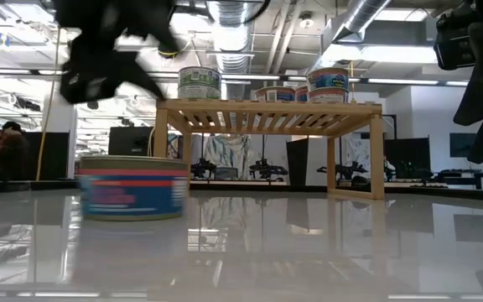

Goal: Stack canned seafood by type on shelf
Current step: Stack the blue-pink tuna can on top of the other blue-pink tuna can on the shelf

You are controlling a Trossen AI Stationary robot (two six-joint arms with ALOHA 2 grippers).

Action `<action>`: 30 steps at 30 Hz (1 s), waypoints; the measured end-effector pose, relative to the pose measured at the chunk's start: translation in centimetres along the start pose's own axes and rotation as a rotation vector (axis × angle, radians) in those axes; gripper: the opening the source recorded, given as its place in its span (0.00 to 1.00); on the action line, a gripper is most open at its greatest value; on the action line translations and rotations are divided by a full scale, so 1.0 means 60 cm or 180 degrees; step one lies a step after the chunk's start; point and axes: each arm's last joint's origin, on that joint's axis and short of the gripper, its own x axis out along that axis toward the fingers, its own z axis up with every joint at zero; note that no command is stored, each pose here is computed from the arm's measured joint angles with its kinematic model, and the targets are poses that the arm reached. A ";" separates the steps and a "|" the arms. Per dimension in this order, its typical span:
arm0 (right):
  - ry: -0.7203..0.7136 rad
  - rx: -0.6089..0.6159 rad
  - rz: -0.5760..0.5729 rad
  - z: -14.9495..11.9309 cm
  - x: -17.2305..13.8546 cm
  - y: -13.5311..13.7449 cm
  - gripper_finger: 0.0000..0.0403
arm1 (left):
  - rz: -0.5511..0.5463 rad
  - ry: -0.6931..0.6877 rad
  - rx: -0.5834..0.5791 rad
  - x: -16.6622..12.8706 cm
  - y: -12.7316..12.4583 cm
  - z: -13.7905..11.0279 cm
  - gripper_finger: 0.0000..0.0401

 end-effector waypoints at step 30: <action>-0.0299 0.0566 0.0347 0.067 0.152 0.164 0.86 | 0.1476 0.0104 0.0232 -0.075 0.058 -0.027 0.41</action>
